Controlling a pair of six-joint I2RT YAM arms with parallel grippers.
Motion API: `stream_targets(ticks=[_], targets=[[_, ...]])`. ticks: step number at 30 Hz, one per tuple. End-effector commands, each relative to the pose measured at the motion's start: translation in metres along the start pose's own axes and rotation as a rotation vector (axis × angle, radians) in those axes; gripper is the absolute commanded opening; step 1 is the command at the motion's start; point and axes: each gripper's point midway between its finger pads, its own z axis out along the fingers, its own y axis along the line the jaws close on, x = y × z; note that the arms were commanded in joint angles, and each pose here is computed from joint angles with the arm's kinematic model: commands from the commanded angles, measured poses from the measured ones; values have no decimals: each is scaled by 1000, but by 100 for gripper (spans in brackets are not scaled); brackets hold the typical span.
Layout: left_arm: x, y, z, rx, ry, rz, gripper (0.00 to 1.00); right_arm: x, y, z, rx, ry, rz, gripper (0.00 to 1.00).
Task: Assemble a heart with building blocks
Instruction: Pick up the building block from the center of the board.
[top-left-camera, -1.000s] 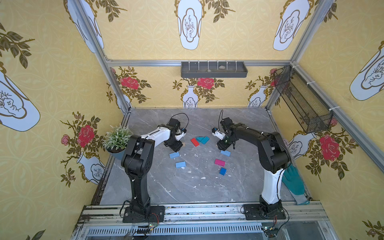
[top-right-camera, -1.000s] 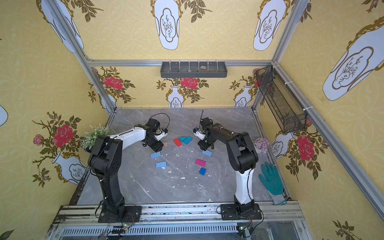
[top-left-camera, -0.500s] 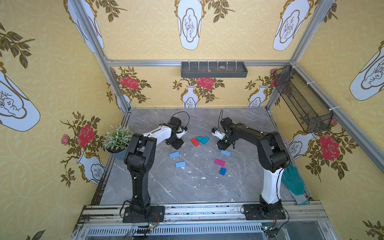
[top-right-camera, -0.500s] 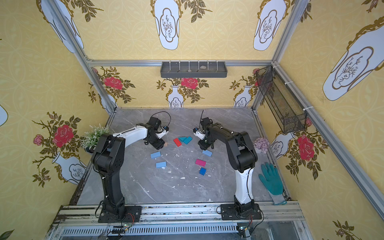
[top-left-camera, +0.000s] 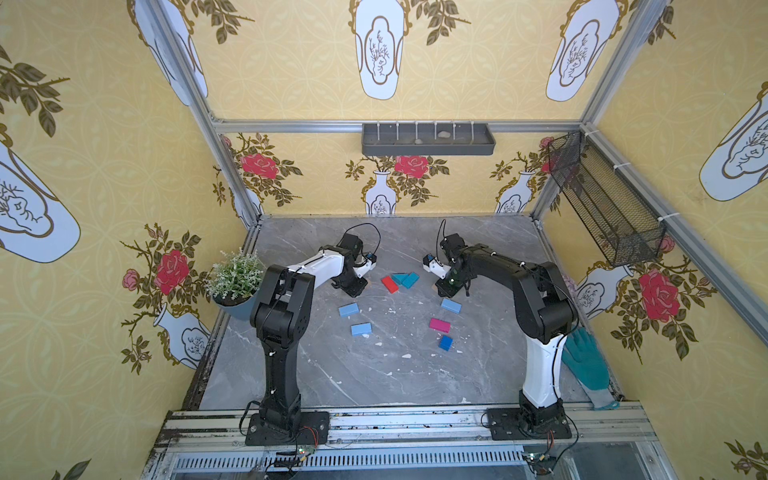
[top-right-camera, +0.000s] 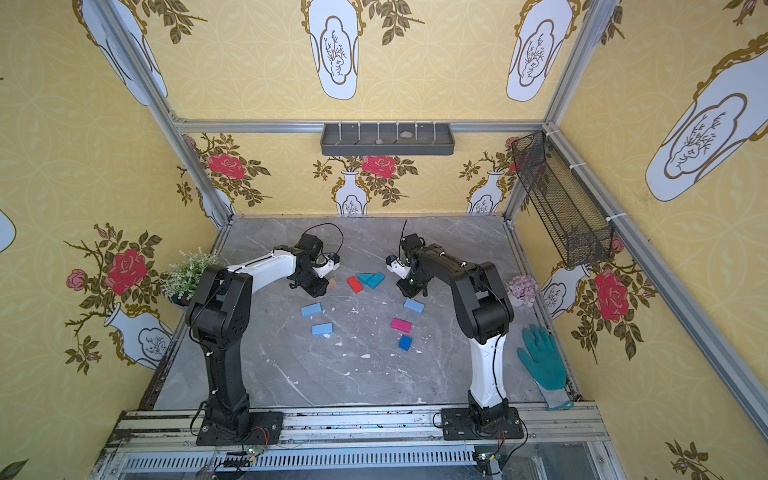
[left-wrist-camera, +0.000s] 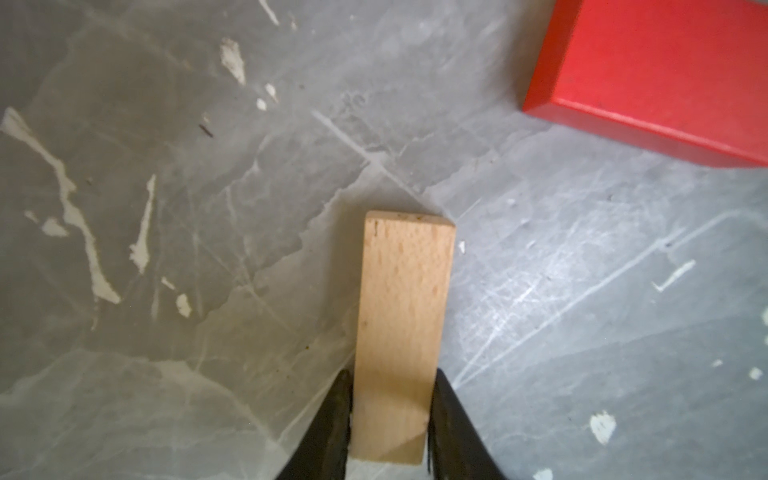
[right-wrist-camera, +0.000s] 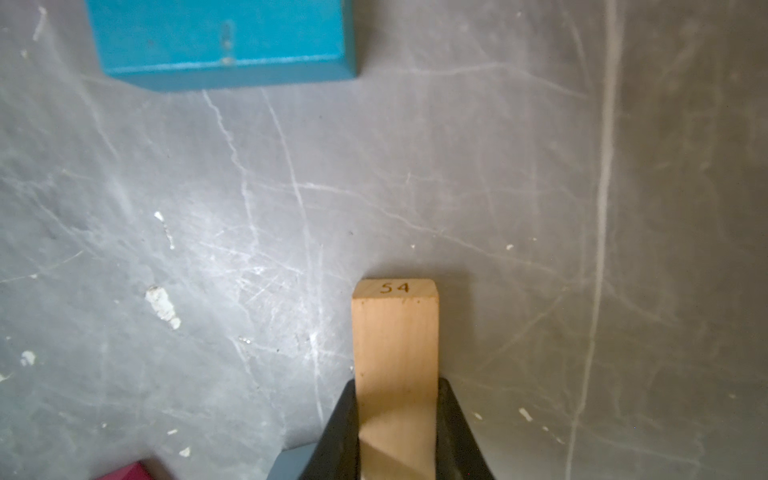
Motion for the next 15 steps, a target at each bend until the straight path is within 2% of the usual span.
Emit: stream_targets(ticks=[1,8,10,15], targets=[[16,-8,6,34,55,-34,30,4,12,2,-48,19,17,17],[15,-27,-1,23,26,-15,28,-10,19,1,-49,-15,0,16],[12,-45,-5,31,16,17,27,-12,20,1,-49,-20,2,15],[11,-62,-14,34,-3,47,27,-13,14,0,-30,-28,1,15]])
